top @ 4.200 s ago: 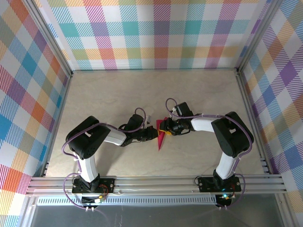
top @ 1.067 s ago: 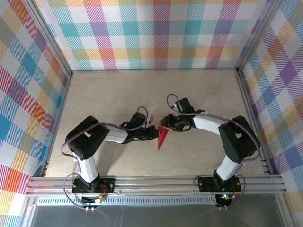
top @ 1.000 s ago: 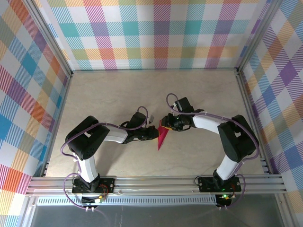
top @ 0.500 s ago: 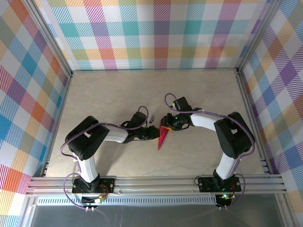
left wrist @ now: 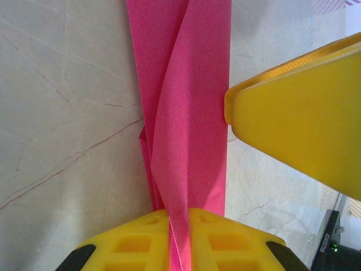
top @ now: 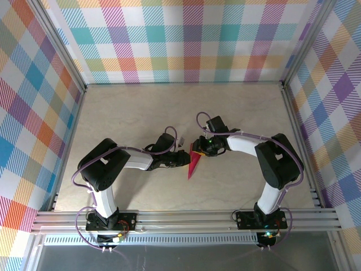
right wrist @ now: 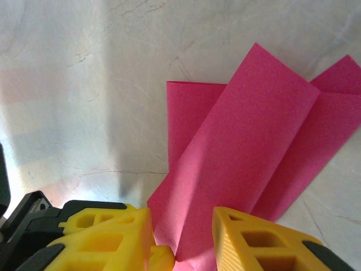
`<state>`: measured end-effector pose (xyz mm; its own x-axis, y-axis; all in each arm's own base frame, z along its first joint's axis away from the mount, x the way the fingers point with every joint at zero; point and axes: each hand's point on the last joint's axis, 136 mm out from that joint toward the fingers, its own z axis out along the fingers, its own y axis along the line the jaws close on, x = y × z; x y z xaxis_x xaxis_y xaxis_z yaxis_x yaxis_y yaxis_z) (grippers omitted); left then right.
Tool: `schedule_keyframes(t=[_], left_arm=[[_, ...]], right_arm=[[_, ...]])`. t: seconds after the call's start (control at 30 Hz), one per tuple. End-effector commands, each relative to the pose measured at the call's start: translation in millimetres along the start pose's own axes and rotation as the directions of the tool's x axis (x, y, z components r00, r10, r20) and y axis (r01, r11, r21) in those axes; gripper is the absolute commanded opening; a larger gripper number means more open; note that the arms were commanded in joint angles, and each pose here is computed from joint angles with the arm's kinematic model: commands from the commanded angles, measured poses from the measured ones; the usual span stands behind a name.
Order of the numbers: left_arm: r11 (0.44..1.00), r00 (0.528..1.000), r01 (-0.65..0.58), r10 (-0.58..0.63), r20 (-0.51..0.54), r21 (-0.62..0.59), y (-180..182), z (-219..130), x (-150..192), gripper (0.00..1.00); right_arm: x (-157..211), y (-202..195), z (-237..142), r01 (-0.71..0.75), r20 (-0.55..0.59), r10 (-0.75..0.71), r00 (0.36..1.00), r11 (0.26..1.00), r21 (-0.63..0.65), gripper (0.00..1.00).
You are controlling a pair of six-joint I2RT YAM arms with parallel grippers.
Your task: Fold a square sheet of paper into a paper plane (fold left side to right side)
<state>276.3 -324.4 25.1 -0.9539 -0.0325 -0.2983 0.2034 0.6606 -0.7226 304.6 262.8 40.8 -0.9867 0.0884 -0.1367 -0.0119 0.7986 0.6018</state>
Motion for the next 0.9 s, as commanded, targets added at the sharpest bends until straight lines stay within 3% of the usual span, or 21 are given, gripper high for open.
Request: schedule_keyframes(t=[0.0, 0.87], left_arm=[[0.982, 0.999, 0.020, -0.026, -0.030, -0.187, 50, 11, 19, 0.16], [0.975, 0.998, 0.047, -0.056, -0.038, -0.218, 58, 16, 20, 0.14]], right_arm=[[5, -10, 4, 0.007, -0.022, -0.006, 1.000, 0.999, 0.043, 0.34], [17, -30, 9, -0.018, -0.045, 0.022, 0.999, 0.995, 0.103, 0.34]])
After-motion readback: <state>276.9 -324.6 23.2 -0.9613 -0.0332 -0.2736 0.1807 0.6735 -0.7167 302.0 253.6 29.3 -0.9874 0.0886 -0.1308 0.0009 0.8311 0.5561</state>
